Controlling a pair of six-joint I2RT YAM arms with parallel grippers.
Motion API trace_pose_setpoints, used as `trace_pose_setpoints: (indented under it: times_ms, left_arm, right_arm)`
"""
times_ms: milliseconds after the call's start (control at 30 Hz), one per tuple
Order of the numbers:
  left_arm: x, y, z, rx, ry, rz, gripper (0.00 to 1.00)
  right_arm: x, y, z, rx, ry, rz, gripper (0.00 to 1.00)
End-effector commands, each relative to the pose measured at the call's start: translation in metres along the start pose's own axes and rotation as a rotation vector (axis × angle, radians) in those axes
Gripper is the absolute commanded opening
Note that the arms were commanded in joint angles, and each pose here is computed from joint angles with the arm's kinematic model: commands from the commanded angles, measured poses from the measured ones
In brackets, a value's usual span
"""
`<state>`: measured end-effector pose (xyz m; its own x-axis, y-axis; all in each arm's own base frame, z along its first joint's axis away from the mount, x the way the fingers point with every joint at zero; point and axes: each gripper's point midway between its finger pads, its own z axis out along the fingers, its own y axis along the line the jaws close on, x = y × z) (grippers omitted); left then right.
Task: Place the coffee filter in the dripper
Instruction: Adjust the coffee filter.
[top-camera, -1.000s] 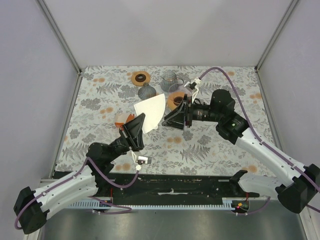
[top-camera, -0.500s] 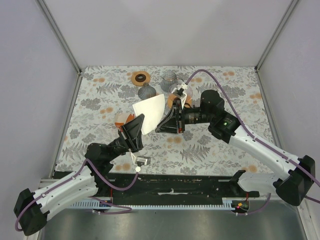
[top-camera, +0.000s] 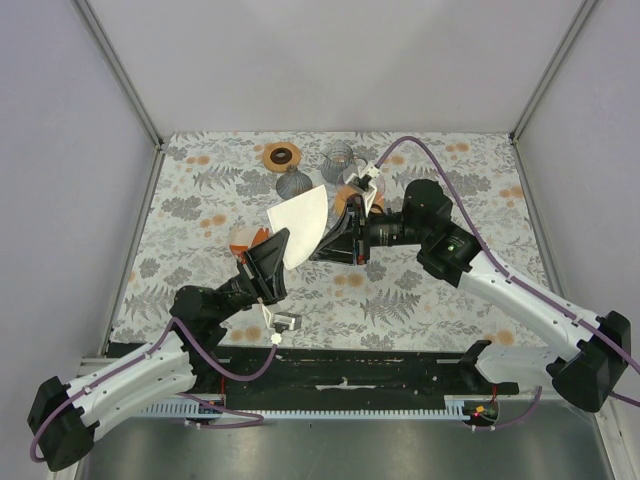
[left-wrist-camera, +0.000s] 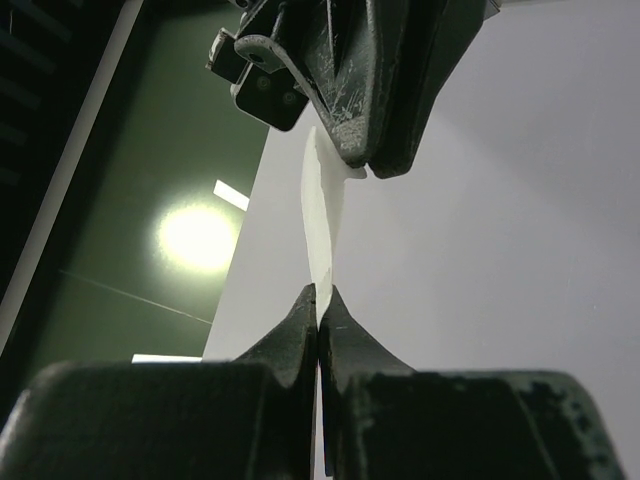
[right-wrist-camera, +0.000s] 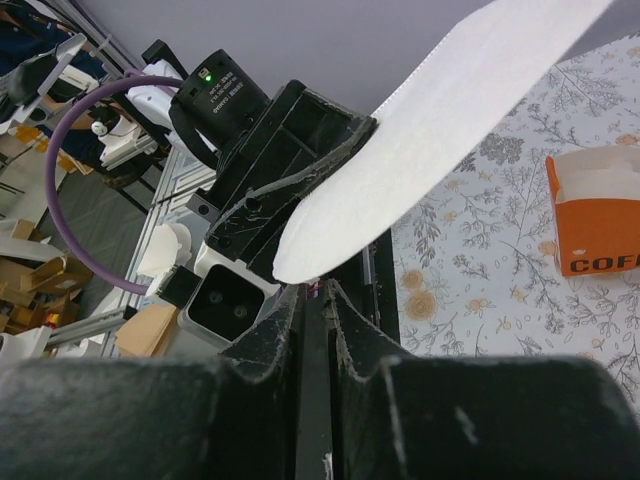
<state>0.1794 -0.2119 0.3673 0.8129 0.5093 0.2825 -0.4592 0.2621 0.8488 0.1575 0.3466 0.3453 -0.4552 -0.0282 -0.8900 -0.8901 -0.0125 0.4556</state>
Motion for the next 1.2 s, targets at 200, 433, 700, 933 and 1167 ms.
trace_pose_setpoints:
  times_ms: [200, 433, 700, 933, 1167]
  left_arm:
    - [0.001, 0.012, 0.002, -0.029, -0.004, 0.024, 0.02]
    - [0.001, 0.009, 0.003, -0.018, -0.009, 0.024, 0.02]
    - [0.003, 0.006, 0.004, 0.000, 0.002, 0.029, 0.02]
    - [0.004, 0.005, 0.003, 0.005, 0.006, 0.036, 0.02]
    - [0.004, 0.005, 0.003, 0.007, 0.005, 0.035, 0.02]
  right_arm:
    - [-0.023, 0.019, -0.005, -0.044, -0.071, -0.096, 0.21]
    - [-0.024, 0.021, -0.002, -0.048, -0.057, -0.102, 0.25]
    - [-0.022, 0.027, 0.001, -0.049, -0.040, -0.124, 0.31]
    - [-0.021, 0.027, -0.001, -0.040, -0.050, -0.131, 0.25]
    - [-0.021, 0.023, -0.008, 0.003, -0.077, -0.121, 0.19]
